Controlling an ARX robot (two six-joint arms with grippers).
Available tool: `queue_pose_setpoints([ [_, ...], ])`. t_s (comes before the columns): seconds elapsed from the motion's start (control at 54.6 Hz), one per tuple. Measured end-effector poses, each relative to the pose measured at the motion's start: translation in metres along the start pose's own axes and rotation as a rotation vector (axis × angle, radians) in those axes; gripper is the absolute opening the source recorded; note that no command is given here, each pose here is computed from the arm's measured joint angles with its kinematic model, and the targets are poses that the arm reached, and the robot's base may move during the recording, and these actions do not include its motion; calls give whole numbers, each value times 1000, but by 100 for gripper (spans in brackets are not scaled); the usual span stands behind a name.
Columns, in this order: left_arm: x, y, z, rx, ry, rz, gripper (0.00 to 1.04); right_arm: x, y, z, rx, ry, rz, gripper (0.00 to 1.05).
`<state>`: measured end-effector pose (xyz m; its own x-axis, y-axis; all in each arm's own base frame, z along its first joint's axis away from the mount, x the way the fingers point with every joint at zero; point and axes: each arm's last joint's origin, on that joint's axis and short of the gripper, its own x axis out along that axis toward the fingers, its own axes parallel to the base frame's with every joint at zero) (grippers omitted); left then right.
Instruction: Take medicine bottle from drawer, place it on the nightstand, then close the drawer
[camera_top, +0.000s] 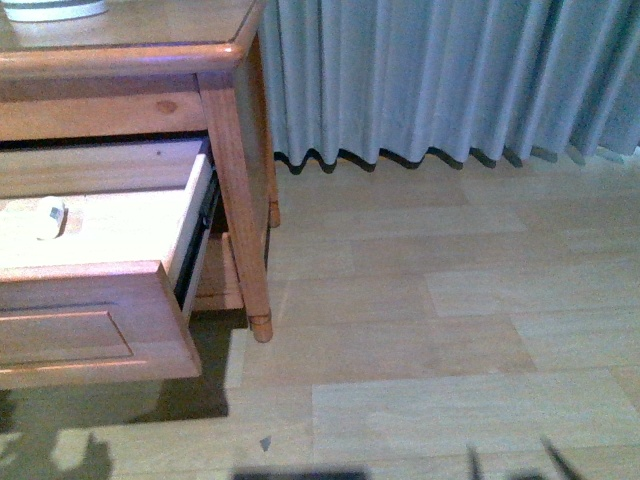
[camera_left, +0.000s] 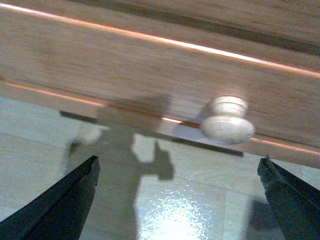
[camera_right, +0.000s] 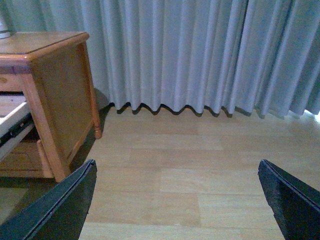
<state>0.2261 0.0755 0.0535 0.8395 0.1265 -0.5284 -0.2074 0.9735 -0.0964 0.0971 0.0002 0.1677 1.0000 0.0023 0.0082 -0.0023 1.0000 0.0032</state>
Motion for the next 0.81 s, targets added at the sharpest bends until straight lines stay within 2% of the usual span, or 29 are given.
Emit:
queue_pose_setpoints([
  [0.092,-16,11,16,-26,-3,11,98,0,0,0,0,0,0,98],
  [0.147,-34,12,36,-19,-18,-9,98,0,0,0,0,0,0,98],
  [0.256,-79,-10,88,22,-120,-113,98,0,0,0,0,0,0,98],
  [0.293,-89,-16,98,31,-146,-131,98,0,0,0,0,0,0,98],
  [0.366,-117,-37,115,110,-387,-136,86,0,0,0,0,0,0,98],
  [0.403,-129,-47,119,125,-449,-136,81,0,0,0,0,0,0,98],
  [0.458,-156,-67,116,138,-514,-138,69,0,0,0,0,0,0,98],
  [0.495,-168,-74,110,148,-555,-181,60,0,0,0,0,0,0,98],
  [0.531,-172,-75,101,149,-571,-188,49,0,0,0,0,0,0,98],
  [0.604,-168,-72,87,146,-547,-172,35,0,0,0,0,0,0,98],
  [0.788,-167,-69,69,149,-544,-180,3,0,0,0,0,0,-4,98],
  [0.806,-167,-69,67,147,-546,-180,3,0,0,0,0,0,-4,98],
])
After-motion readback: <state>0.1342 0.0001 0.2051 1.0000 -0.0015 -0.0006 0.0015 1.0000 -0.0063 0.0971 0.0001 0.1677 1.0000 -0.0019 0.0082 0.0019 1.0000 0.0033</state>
